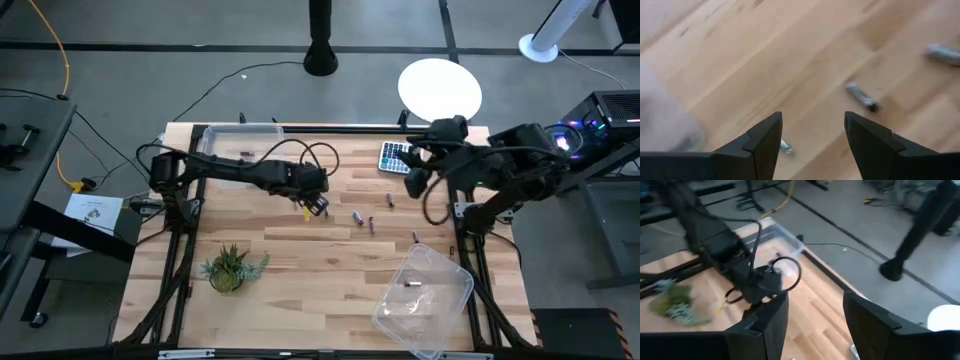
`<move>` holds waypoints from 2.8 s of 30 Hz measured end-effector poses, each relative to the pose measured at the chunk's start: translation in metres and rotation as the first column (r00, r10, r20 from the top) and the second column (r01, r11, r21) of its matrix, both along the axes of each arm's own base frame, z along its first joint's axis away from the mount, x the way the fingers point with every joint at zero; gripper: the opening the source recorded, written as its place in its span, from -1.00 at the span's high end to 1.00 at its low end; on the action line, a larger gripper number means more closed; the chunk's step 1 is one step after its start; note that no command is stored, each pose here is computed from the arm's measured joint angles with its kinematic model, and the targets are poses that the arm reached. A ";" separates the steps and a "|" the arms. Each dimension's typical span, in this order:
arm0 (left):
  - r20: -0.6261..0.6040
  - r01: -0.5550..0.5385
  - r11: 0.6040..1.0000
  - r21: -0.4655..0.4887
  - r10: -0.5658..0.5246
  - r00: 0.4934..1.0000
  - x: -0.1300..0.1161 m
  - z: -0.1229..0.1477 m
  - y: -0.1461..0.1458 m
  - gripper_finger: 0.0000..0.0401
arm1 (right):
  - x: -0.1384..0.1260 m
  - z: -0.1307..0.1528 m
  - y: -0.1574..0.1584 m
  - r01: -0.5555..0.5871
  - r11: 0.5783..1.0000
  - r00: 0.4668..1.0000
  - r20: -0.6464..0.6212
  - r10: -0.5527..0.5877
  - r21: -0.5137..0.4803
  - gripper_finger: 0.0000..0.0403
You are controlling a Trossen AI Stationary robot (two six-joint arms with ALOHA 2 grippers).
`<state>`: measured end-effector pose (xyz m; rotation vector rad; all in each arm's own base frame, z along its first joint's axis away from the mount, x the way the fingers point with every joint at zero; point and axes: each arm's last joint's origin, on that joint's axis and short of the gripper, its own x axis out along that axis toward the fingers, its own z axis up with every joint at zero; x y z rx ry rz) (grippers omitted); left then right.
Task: Sort batteries
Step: Put the silver battery into the bottom transparent bin
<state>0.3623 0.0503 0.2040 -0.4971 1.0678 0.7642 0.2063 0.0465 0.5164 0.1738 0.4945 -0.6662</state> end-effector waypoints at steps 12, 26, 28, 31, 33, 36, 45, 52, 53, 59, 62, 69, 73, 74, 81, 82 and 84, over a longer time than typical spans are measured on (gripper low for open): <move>-0.073 -0.205 0.976 0.080 0.211 0.975 -0.002 -0.022 -0.009 -0.04 | 0.027 -0.013 -0.009 0.016 1.000 0.996 -0.088 -0.015 0.018 0.09; 0.024 -0.476 0.872 -0.116 0.481 0.876 -0.020 -0.068 -0.002 -0.04 | 0.026 -0.012 -0.013 -0.010 1.000 0.993 -0.122 0.006 -0.025 0.09; 0.033 -0.497 0.859 -0.124 0.504 0.863 -0.021 -0.070 0.001 -0.04 | 0.026 -0.012 -0.013 -0.010 1.000 0.993 -0.122 0.007 -0.025 0.09; 0.025 -0.514 0.849 -0.125 0.520 0.854 -0.022 -0.072 0.004 -0.04 | 0.026 -0.012 -0.012 -0.030 0.999 0.991 -0.132 0.027 -0.021 0.09; 0.009 -0.506 0.855 -0.117 0.510 0.860 -0.023 -0.073 0.003 -0.03 | 0.026 -0.012 -0.012 -0.036 0.999 0.990 -0.135 0.034 -0.015 0.09; -0.021 -0.495 0.861 -0.117 0.496 0.868 -0.023 -0.078 0.003 0.04 | 0.026 -0.012 -0.012 -0.039 0.999 0.990 -0.137 0.036 -0.017 0.09; -0.088 -0.435 0.897 -0.073 0.429 0.899 -0.023 -0.092 -0.007 0.86 | 0.026 -0.012 -0.012 -0.051 0.998 0.988 -0.149 0.046 -0.031 0.09; -0.023 -0.299 0.947 -0.119 0.298 0.954 -0.024 -0.064 -0.013 0.91 | 0.026 -0.012 -0.012 -0.052 0.998 0.988 -0.149 0.047 -0.031 0.09; 0.001 -0.267 0.956 -0.119 0.269 0.963 -0.026 -0.054 -0.015 0.93 | 0.026 -0.012 -0.012 -0.052 0.998 0.988 -0.149 0.047 -0.031 0.09; 0.372 -0.049 0.998 -0.041 0.061 0.926 -0.019 0.016 -0.021 0.97 | 0.025 -0.012 -0.012 -0.049 0.998 0.988 -0.148 0.043 -0.034 0.09; 0.608 0.134 0.991 0.002 -0.108 0.787 -0.005 0.047 -0.031 0.97 | 0.024 -0.011 -0.012 -0.043 0.999 0.990 -0.139 0.039 -0.028 0.09; 0.755 0.389 0.910 0.140 -0.353 0.553 0.039 0.078 -0.063 0.98 | 0.013 -0.005 -0.016 0.033 0.999 0.998 -0.056 -0.033 0.004 0.09; 0.769 0.558 0.806 0.198 -0.481 0.422 0.078 0.084 -0.088 0.98 | 0.005 -0.001 -0.019 0.085 0.996 0.996 -0.004 -0.085 0.011 0.09; 0.770 0.590 0.780 0.209 -0.503 0.392 0.089 0.084 -0.095 0.98 | 0.004 0.000 -0.019 0.097 0.995 0.995 0.008 -0.097 0.015 0.09; 0.775 0.722 0.623 0.301 -0.601 0.195 0.147 0.082 -0.137 0.98 | -0.003 0.003 -0.022 0.157 0.987 0.985 0.065 -0.159 0.027 0.09; 0.777 0.723 0.616 0.312 -0.604 0.179 0.153 0.081 -0.142 0.97 | -0.003 0.004 -0.022 0.163 0.986 0.984 0.070 -0.165 0.028 0.09; 0.775 0.730 0.604 0.319 -0.609 0.166 0.161 0.076 -0.152 0.93 | -0.003 0.004 -0.022 0.163 0.986 0.984 0.072 -0.165 0.030 0.09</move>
